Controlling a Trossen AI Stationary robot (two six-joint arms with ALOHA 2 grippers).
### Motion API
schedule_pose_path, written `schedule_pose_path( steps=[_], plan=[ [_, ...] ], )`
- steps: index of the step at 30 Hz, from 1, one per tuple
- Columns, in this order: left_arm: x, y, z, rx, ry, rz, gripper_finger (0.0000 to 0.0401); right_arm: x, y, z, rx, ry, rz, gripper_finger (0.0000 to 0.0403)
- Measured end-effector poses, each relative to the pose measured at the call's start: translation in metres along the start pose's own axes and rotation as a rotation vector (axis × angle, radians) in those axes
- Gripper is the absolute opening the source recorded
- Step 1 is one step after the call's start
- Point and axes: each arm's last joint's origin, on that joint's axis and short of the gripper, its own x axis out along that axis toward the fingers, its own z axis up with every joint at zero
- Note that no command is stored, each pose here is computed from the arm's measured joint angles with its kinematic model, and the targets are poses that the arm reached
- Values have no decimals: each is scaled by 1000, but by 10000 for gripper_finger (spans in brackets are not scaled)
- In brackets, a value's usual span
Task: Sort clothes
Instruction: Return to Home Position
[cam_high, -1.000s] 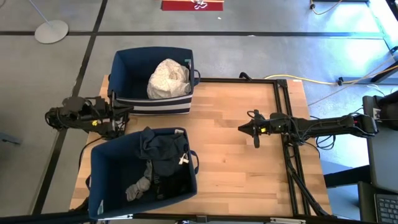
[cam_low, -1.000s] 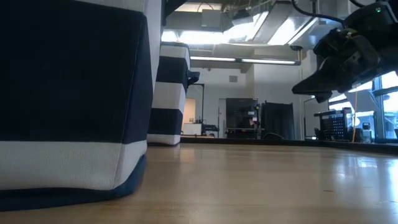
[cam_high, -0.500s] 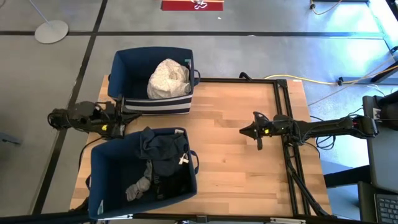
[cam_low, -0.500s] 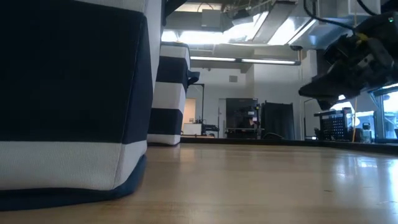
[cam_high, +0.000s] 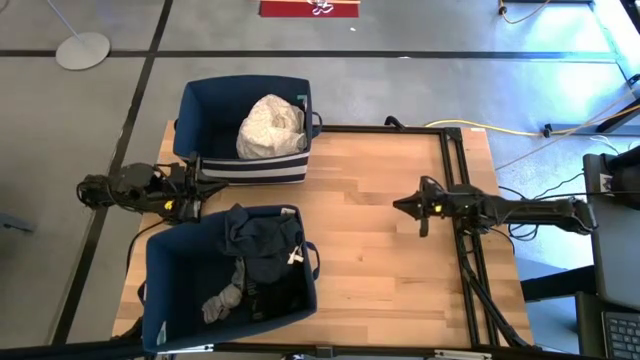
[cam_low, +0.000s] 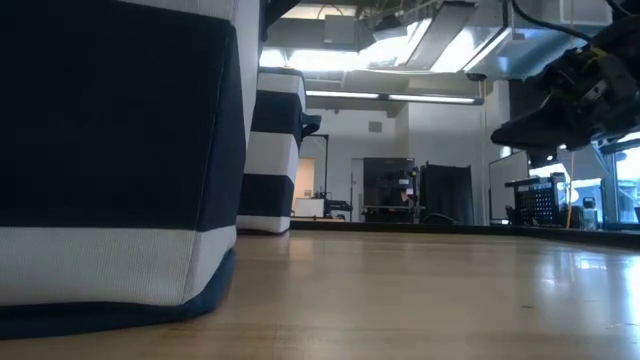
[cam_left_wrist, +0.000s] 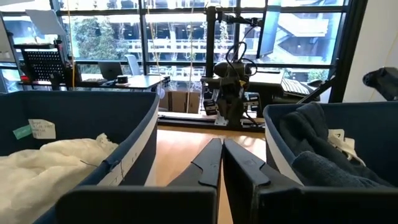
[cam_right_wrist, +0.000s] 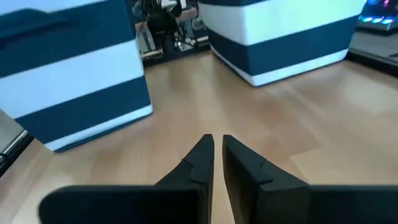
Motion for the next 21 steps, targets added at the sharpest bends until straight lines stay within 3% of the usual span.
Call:
schedule_pose_path(
  steps=[11,21],
  plan=[
    [0,0,0,1,3,12,6,-14,2,8,-26,-128,23,35],
    [-2,10,2,57,-3,353,1,-14,2,7,-26,-123,23,35]
  ],
)
